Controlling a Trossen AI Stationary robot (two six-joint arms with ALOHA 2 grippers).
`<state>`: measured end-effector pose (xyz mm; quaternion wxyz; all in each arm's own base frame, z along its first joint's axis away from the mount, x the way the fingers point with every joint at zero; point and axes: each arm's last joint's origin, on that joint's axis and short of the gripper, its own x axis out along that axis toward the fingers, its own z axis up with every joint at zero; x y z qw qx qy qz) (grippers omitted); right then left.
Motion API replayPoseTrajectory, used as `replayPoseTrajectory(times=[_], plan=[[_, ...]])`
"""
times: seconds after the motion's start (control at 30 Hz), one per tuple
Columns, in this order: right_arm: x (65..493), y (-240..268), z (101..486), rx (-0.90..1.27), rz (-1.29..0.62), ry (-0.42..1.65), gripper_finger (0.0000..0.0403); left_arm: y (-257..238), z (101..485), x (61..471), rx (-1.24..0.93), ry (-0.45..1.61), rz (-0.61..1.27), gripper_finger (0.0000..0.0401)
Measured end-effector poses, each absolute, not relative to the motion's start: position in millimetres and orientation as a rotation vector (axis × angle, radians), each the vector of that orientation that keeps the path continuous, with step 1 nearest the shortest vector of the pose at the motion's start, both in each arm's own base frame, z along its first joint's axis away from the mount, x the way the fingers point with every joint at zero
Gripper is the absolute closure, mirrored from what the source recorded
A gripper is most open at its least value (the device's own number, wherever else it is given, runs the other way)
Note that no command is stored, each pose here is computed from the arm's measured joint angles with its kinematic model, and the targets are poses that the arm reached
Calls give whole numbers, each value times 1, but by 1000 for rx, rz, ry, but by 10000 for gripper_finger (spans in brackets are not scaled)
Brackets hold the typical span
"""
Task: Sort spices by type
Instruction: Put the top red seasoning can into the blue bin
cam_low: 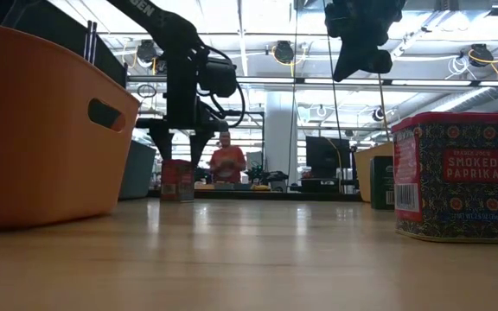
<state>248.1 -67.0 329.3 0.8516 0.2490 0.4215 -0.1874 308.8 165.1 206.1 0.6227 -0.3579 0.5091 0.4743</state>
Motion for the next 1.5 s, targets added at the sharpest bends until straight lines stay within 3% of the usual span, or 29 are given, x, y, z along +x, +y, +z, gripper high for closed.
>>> replayPoseTrajectory(times=[0.4,0.63,0.9,1.23,1.5], plan=[[248,-67,329,528,-397,886,403,161,185,321,-769,1240,1039,114],[248,-67,329,528,-397,886,403,157,185,322,-749,1245,1033,186],[248,-69,329,497,-442,881,403,153,188,323,-765,1262,966,187],[247,-73,329,539,-430,879,403,139,250,303,-799,1099,868,187],[245,-76,329,567,-430,875,403,122,309,258,-818,973,889,187]])
